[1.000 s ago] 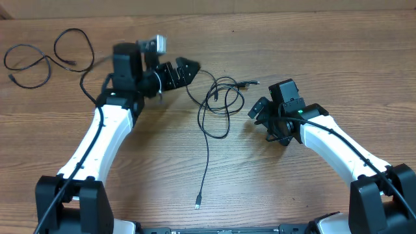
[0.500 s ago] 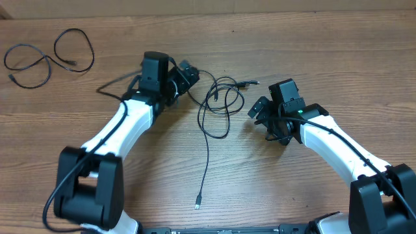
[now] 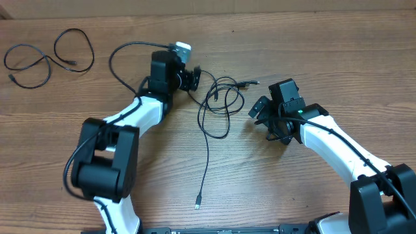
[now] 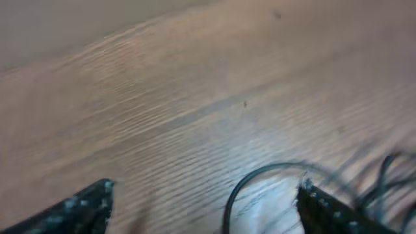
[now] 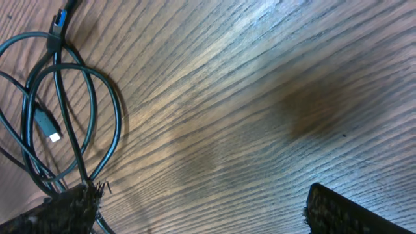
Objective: Untangle cables
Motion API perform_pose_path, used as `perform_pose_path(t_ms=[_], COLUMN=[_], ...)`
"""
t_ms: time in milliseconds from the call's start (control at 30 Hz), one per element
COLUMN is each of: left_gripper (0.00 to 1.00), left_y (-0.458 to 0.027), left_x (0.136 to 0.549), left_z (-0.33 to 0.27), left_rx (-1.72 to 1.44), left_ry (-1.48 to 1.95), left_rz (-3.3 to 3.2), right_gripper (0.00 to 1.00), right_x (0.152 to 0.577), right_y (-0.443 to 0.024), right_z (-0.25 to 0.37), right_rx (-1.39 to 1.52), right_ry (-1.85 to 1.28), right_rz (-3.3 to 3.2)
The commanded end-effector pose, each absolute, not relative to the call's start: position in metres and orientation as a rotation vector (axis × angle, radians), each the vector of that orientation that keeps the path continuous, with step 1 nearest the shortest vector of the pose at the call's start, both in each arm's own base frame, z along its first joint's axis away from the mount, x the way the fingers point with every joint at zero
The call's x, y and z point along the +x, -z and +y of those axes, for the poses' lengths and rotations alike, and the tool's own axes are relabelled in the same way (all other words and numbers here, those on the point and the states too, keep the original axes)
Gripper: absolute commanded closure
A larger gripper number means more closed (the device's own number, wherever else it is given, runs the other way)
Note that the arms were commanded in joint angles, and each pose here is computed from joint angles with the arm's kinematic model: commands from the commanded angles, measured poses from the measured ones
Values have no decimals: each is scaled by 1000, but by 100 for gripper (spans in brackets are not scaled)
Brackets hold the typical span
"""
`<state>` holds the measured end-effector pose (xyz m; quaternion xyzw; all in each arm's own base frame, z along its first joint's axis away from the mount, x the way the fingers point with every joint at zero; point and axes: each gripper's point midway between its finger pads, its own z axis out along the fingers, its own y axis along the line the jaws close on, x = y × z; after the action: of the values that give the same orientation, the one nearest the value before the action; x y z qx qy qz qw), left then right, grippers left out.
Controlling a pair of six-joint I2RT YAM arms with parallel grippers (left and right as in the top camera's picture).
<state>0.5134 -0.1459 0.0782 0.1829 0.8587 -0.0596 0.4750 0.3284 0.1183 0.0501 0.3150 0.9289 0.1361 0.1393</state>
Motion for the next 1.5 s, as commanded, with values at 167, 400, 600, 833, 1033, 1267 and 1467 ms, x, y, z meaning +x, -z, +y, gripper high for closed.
perform_pose_path(t_ms=[167, 400, 600, 833, 1033, 1267, 1467], left_gripper=[0, 3, 31, 94, 96, 96, 96], left_y=[-25, 8, 23, 36, -11, -131, -243], left_x=[512, 517, 519, 502, 512, 498, 442], left_z=[-153, -155, -168, -167, -156, -149, -154], left_rx=[910, 961, 939, 972, 888, 555, 472], left_ry=[-96, -73, 53, 109, 22, 132, 316], left_rz=[2036, 2157, 2237, 2310, 2334, 2361, 2259], right_gripper=[0, 0, 0, 0, 4, 8, 2], right_x=[329, 332, 332, 329, 314, 314, 319], right_y=[-50, -51, -51, -50, -44, -66, -100], right_z=[114, 113, 113, 113, 108, 151, 200], right_rx=[906, 904, 905, 908, 928, 543, 318], right_ry=[-369, -367, -363, -357, -305, -604, -1027], right_rz=[2674, 2663, 2661, 2674, 2734, 2850, 2783])
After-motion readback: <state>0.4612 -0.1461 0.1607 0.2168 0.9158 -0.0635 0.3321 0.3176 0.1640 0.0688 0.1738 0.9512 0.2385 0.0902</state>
